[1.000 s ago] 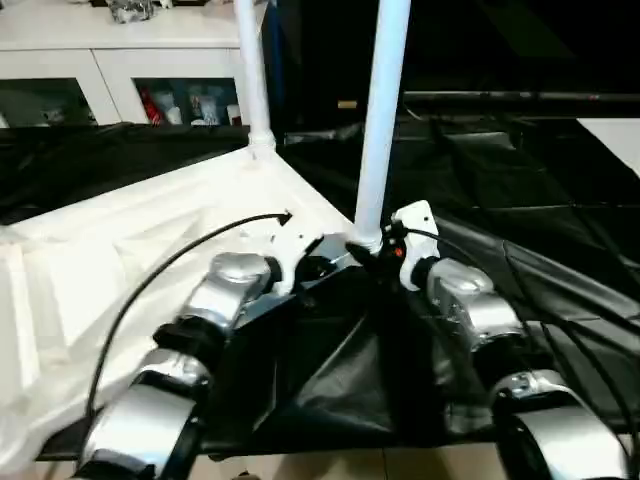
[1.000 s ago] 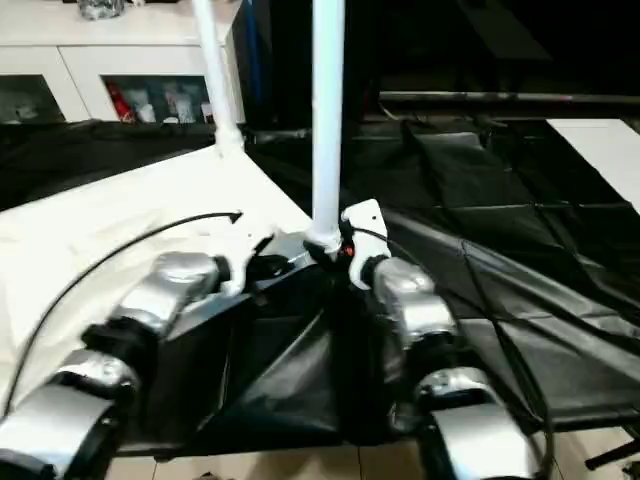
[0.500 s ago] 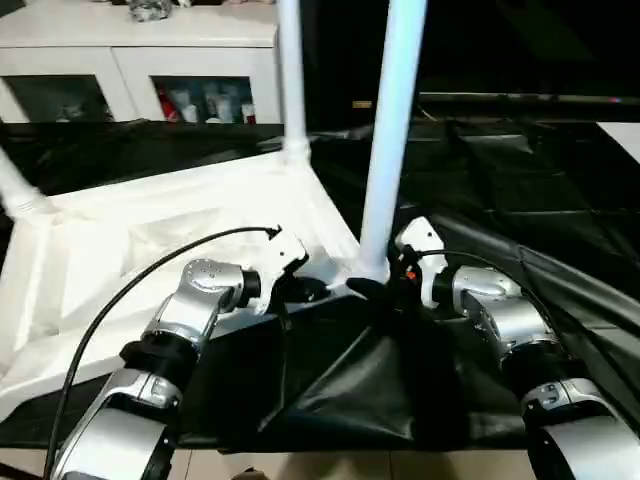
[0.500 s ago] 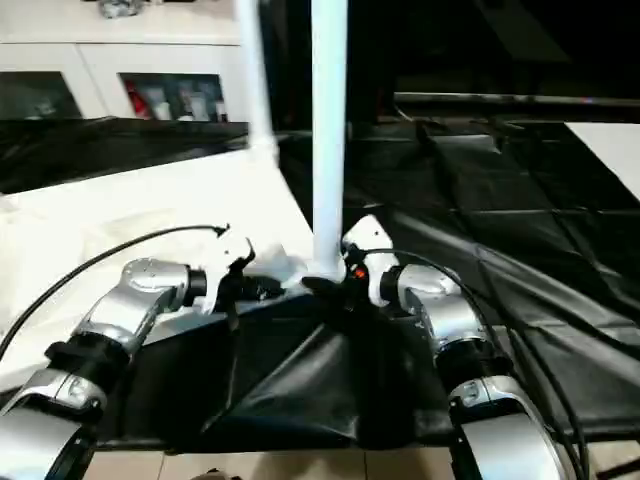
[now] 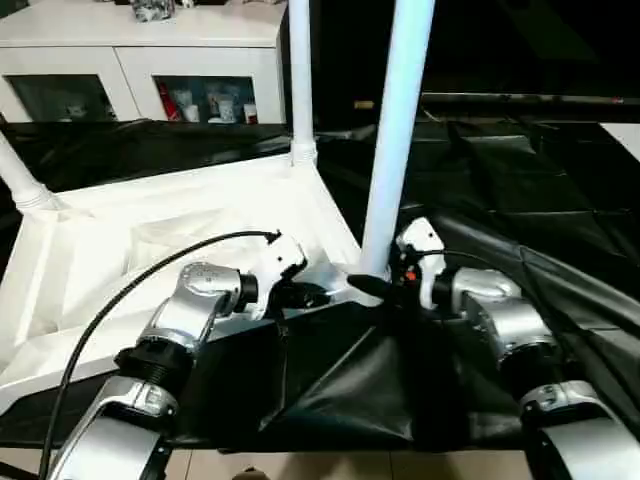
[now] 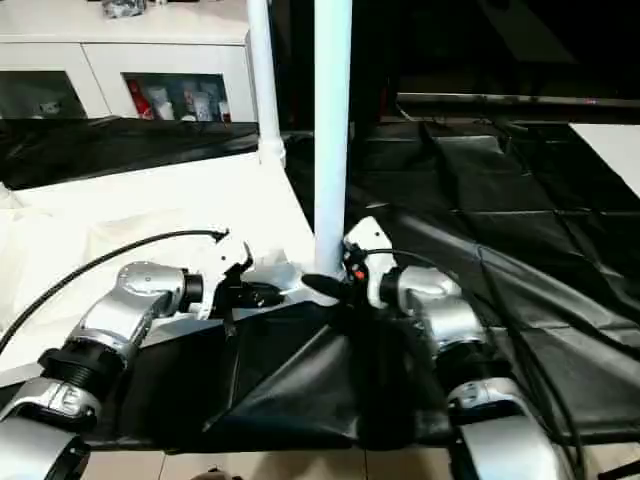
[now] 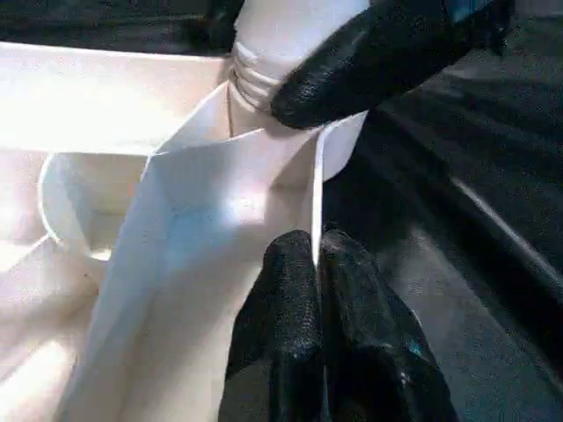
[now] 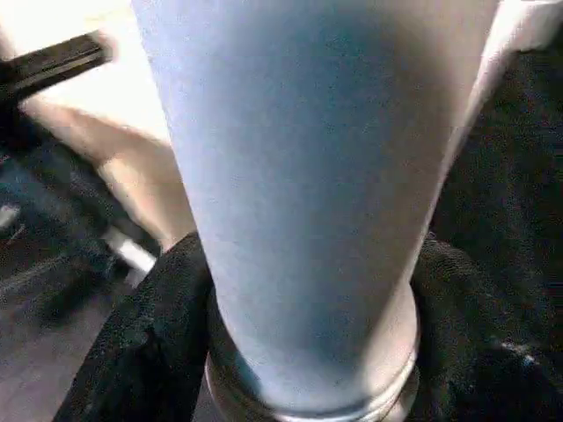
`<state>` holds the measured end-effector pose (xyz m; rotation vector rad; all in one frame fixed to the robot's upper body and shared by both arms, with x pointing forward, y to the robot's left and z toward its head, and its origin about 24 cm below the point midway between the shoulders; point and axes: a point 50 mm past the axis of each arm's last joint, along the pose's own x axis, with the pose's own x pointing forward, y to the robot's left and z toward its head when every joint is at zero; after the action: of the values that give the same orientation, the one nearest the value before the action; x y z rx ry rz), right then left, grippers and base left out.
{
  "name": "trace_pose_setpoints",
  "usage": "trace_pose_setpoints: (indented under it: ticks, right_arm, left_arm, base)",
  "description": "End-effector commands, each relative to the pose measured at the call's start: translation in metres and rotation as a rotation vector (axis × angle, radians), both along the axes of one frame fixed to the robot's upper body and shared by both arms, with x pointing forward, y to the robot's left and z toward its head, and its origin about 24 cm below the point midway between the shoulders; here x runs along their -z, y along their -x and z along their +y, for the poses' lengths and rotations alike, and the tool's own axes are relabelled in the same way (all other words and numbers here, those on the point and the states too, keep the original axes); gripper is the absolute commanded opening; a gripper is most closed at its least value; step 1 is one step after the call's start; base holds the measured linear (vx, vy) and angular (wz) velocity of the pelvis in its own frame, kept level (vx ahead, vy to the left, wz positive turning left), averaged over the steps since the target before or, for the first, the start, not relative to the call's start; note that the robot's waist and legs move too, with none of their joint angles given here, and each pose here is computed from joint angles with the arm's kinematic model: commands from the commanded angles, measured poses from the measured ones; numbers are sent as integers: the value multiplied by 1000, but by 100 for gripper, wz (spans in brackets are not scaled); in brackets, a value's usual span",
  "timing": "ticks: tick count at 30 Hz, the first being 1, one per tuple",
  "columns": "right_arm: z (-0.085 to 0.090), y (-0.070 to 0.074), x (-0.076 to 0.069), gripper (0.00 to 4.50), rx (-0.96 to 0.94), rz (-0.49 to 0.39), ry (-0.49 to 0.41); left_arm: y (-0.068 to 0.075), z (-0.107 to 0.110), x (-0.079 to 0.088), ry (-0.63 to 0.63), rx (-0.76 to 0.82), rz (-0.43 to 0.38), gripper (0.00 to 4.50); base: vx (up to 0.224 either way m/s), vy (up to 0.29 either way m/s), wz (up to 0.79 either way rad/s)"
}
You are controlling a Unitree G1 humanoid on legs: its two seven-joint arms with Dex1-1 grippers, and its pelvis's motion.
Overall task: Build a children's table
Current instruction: Rotate leg to tighten
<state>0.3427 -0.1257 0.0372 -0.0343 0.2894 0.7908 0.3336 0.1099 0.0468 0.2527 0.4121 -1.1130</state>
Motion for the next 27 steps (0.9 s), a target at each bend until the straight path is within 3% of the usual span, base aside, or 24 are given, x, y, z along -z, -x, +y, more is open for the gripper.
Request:
trace_pose_setpoints:
  ticks: [1,3,7,14,16,20,21,25,27]
  right_arm:
    - [6,0,12,272,126,45,-3]
    - [23,2,22,272,253,76,4]
    - [37,0,24,272,313,89,26]
    - [59,-4,9,272,234,-1,21]
    - [57,-5,4,327,194,-29,-4]
    - [46,-8,-7,350,112,-66,-30]
    - [42,-9,-8,377,92,-72,-25]
    - [14,-11,-13,397,4,-89,54]
    - [10,-10,-13,421,-14,-89,66]
  left_arm:
    - [-7,-13,-6,43,-62,-34,0]
    - [-16,-23,-5,11,-173,-45,0]
    - [-23,-31,-7,-9,-250,-57,0]
    - [-25,-49,-12,21,-232,-84,0]
    - [-23,-49,-12,35,-203,-77,0]
    - [-20,-40,-10,46,-161,-64,0]
    - [-19,-37,-10,52,-146,-60,0]
    - [-11,-20,-8,66,-32,-37,0]
    - [-9,-16,-7,66,-11,-33,0]
  base:
    - [0,0,0]
    - [0,0,0]
    - [0,0,0]
    - [0,0,0]
    - [0,0,0]
    - [0,0,0]
    - [0,0,0]
    - [0,0,0]
    - [0,0,0]
